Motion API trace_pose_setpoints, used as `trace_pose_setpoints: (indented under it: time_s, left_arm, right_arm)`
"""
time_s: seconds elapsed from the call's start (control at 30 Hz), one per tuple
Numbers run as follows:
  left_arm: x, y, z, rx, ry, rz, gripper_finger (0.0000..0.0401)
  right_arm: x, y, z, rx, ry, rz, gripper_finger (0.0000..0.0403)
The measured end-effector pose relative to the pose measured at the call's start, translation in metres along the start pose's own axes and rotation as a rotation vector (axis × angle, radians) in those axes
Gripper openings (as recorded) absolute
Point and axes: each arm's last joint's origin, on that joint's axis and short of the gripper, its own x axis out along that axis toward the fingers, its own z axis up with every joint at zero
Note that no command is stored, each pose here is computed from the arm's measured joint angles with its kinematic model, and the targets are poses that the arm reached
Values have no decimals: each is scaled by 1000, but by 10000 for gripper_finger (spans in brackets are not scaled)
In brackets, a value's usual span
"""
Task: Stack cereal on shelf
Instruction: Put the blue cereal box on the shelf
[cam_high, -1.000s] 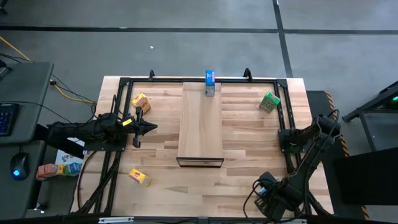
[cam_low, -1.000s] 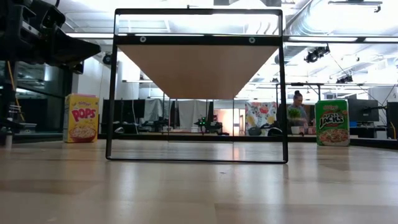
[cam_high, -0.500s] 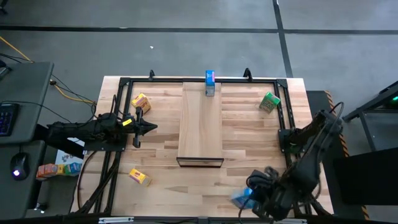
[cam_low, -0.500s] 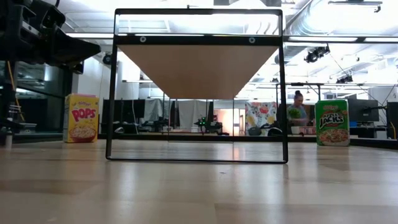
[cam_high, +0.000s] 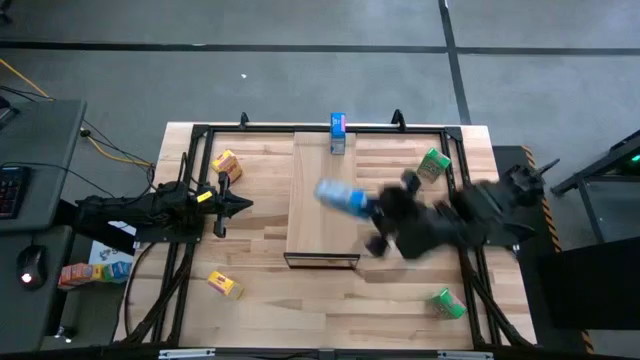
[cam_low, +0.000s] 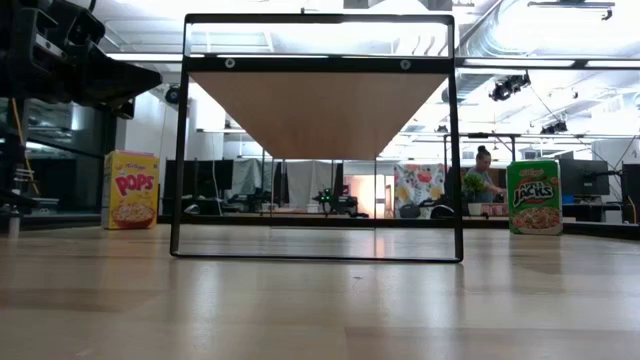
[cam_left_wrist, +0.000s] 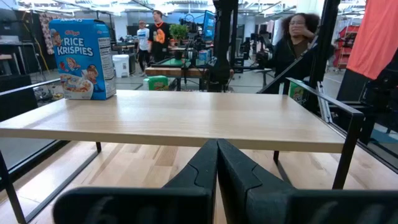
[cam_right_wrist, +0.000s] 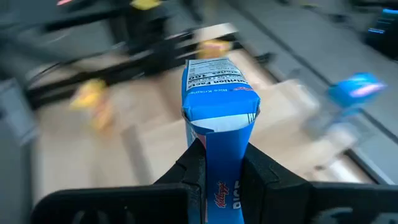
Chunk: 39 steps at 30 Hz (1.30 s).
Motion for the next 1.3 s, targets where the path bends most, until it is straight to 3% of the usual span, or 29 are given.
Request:
trace_pose_setpoints:
  time_s: [0.27, 0.47, 0.67, 0.87, 1.1, 1.3]
  left_arm:
    - [0, 0, 0, 0, 0, 0, 3]
    - [0, 0, 0, 0, 0, 0, 3]
    - [0, 0, 0, 0, 0, 0, 3]
    - [0, 0, 0, 0, 0, 0, 3]
    - [0, 0, 0, 0, 0, 0, 3]
    - [0, 0, 0, 0, 0, 0, 3]
  right_arm:
    - [83, -56, 39, 221, 76, -81, 35]
    - [141, -85, 42, 244, 198, -127, 35]
    - [179, -92, 34, 204, 309, -108, 35]
    - [199, -97, 29, 177, 360, -101, 35]
    - [202, -102, 30, 165, 359, -124, 36]
    - [206, -106, 28, 186, 369, -144, 70]
